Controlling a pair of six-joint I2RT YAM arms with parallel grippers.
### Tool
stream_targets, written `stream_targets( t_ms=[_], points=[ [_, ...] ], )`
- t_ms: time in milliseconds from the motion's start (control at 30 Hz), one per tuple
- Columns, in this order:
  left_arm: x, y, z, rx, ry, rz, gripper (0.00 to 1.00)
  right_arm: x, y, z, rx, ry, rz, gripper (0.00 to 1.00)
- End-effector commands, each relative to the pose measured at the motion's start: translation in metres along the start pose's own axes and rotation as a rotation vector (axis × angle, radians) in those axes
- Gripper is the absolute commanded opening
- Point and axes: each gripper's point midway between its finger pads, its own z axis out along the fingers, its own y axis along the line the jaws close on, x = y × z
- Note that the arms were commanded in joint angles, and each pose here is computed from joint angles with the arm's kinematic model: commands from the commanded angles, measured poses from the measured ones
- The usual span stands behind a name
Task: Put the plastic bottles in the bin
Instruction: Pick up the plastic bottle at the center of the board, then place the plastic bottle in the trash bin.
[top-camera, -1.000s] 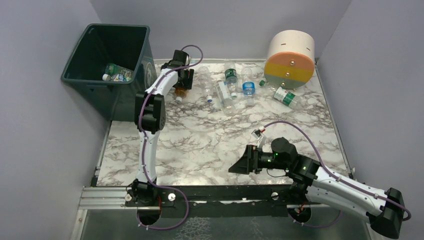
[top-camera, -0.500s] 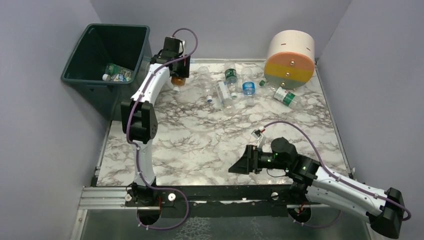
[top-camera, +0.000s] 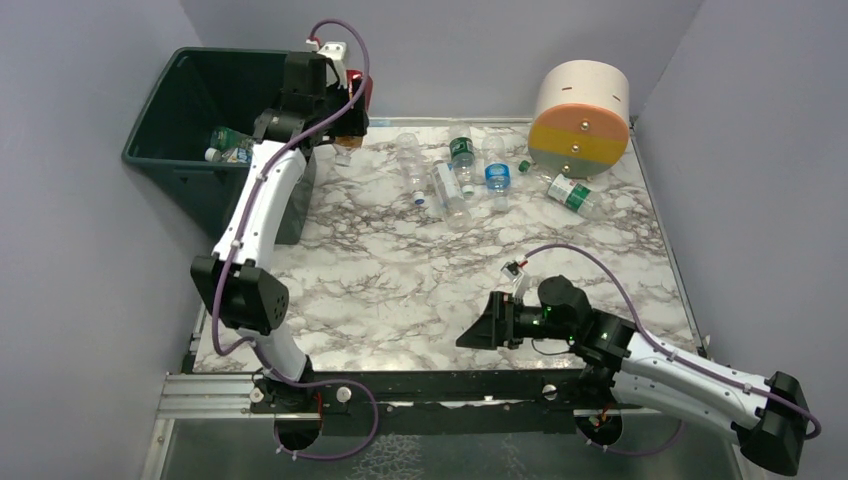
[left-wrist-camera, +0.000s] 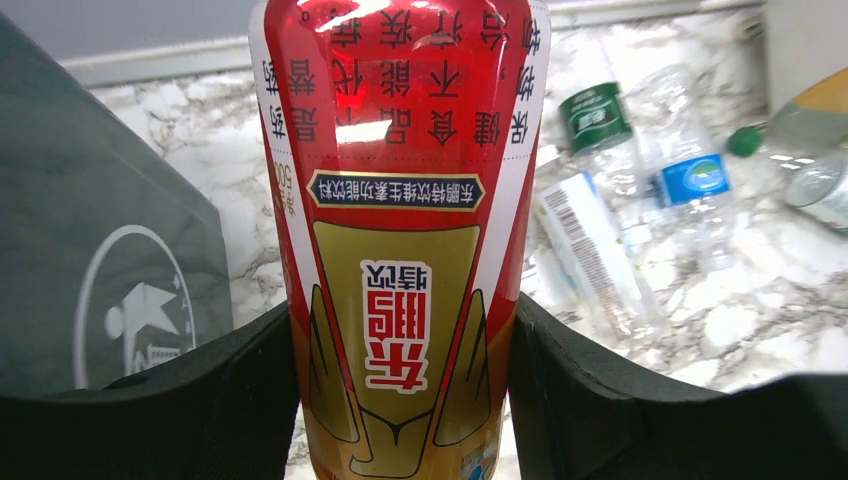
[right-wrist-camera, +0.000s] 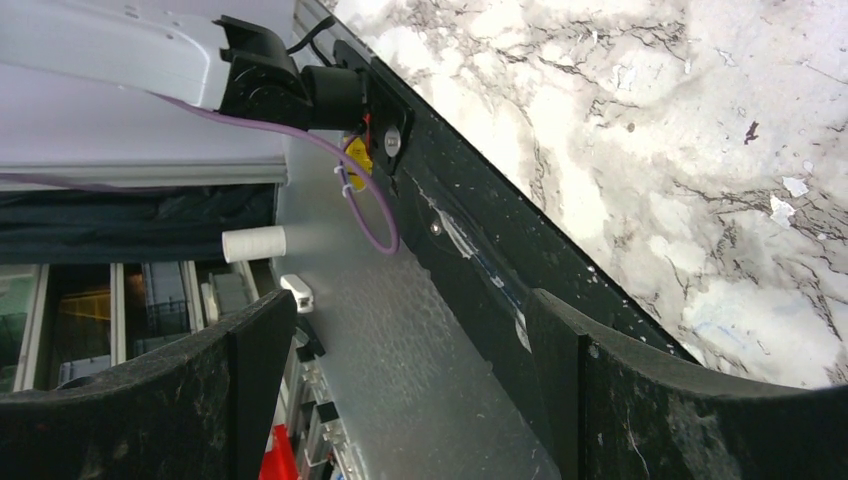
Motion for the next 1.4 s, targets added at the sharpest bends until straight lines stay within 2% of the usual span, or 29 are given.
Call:
stream_targets(
  t_ms=[0, 400, 667, 867, 1367],
  points=[
    [-0.034, -0.019, -0.059, 0.068, -0.118, 0.001, 0.64, 0.002, 0.005, 0.005, -0.025, 0.024, -0.007, 0.88],
    [-0.101, -0.03, -0.165, 0.087, -0.373, -0.001, 0.65, 0.002, 0.006, 0.008, -0.03, 0.029, -0.001, 0.88],
    [-0.128, -0.02, -0.213, 0.018, -0.511, -0.007, 0.66, 0.002, 0.005, 0.007, -0.025, 0.03, 0.002, 0.88],
    [-0.138, 0.008, -0.211, -0.079, -0.543, -0.014, 0.66, 0.001, 0.007, 0.008, -0.023, 0.034, -0.002, 0.88],
    [-0.14, 0.114, -0.17, -0.25, -0.52, -0.128, 0.65, -0.005, 0.014, 0.02, -0.027, 0.054, -0.014, 0.88]
  ],
)
